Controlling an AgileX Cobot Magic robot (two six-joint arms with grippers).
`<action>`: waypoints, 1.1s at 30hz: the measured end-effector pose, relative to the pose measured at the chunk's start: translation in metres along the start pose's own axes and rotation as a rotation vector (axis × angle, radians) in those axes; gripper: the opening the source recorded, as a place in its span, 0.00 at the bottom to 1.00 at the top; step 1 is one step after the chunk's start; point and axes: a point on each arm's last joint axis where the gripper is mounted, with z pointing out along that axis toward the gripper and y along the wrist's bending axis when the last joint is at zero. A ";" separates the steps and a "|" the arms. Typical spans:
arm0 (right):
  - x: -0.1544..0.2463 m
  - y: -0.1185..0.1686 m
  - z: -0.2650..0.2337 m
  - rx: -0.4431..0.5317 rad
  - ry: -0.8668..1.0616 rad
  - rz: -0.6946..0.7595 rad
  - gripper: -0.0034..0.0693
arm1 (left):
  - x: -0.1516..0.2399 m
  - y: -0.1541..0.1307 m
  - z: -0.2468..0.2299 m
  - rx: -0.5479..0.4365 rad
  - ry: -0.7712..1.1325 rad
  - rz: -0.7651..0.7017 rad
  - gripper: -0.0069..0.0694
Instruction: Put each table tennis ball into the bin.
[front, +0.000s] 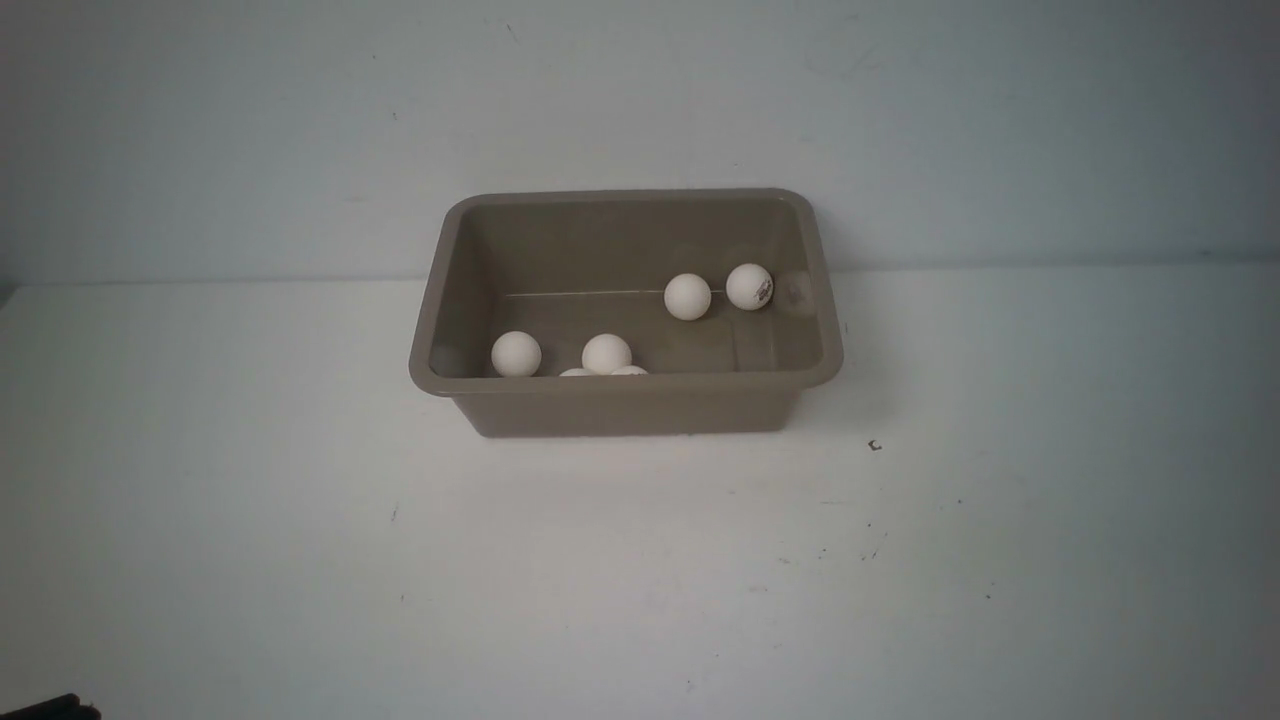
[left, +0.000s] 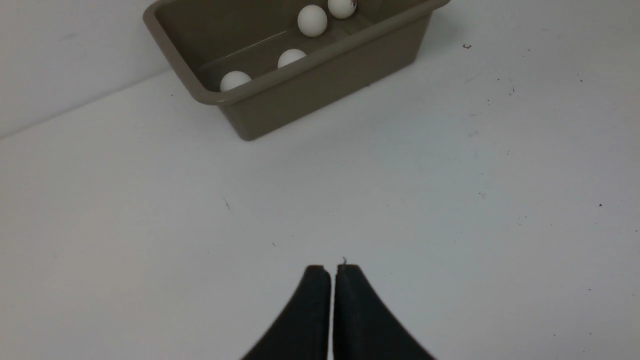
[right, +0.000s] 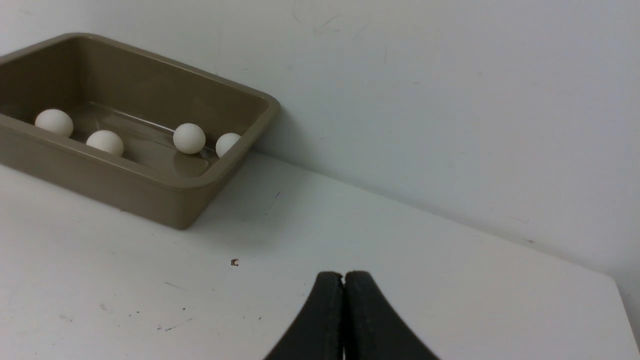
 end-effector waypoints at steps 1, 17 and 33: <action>0.000 0.000 0.000 0.000 0.004 0.000 0.03 | 0.000 0.000 0.000 0.000 0.002 0.000 0.08; 0.002 -0.001 0.000 0.014 0.017 -0.027 0.03 | 0.002 0.000 0.000 0.005 0.017 -0.002 0.08; 0.018 -0.013 -0.037 0.342 -0.073 0.148 0.03 | 0.002 -0.001 0.000 0.006 0.019 -0.003 0.08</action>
